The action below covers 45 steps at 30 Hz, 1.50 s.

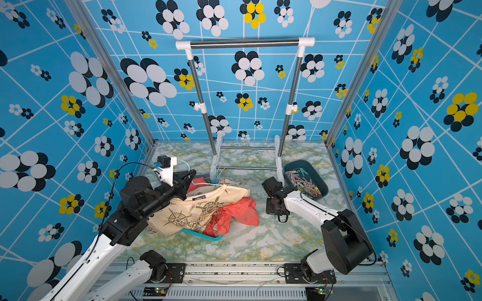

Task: Use clothespins to secure the t-shirt on both sides of the hanger
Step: Place the clothespin at the center of the board, then open the clothespin at the center of the board.

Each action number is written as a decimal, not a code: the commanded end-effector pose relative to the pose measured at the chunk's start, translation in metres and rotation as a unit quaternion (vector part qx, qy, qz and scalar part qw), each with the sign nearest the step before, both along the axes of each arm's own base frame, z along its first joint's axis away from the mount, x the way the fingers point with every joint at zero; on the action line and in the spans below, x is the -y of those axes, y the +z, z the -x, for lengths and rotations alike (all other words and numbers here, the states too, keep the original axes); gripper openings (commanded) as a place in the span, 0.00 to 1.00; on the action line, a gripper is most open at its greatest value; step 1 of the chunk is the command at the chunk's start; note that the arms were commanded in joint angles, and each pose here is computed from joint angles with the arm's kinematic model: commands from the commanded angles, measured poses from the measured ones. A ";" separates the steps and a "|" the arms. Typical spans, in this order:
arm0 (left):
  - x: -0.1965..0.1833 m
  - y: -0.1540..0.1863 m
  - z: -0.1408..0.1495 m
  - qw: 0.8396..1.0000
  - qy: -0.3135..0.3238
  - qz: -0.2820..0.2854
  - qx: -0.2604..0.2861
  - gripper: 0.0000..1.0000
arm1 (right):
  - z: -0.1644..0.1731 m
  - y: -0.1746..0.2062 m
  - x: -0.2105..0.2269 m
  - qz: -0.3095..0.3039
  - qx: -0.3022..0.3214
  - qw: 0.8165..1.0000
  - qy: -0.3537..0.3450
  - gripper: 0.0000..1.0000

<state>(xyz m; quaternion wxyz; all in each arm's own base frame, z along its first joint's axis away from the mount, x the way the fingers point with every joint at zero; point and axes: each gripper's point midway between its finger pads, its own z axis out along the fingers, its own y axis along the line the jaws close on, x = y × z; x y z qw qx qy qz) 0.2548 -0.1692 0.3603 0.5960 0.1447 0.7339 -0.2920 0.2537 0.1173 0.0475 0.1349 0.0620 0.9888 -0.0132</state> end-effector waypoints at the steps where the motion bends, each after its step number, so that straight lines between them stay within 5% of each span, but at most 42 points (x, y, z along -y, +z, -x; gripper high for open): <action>1: 0.004 0.010 0.005 1.000 -0.019 0.017 0.017 0.00 | 0.011 -0.009 0.007 0.009 -0.001 0.998 -0.057 0.00; 5: 0.003 0.001 0.002 1.000 -0.013 0.009 0.016 0.00 | 0.027 -0.020 0.006 0.001 -0.003 0.996 -0.084 0.05; 13: 0.004 -0.019 -0.008 1.000 0.000 0.018 0.013 0.00 | 0.035 0.005 0.007 -0.011 0.023 0.996 -0.087 0.47; 19: 0.001 -0.018 -0.010 1.000 0.001 0.017 0.013 0.00 | 0.039 0.014 -0.001 -0.010 0.004 0.999 -0.039 0.61; 32: -0.018 -0.013 -0.012 0.999 0.039 0.002 0.037 0.00 | 0.041 -0.023 -0.018 -0.037 -0.027 0.999 -0.009 0.52; 45: 0.014 -0.010 0.008 0.999 -0.039 0.001 0.032 0.00 | 0.032 -0.038 -0.021 -0.041 -0.025 0.999 0.001 0.30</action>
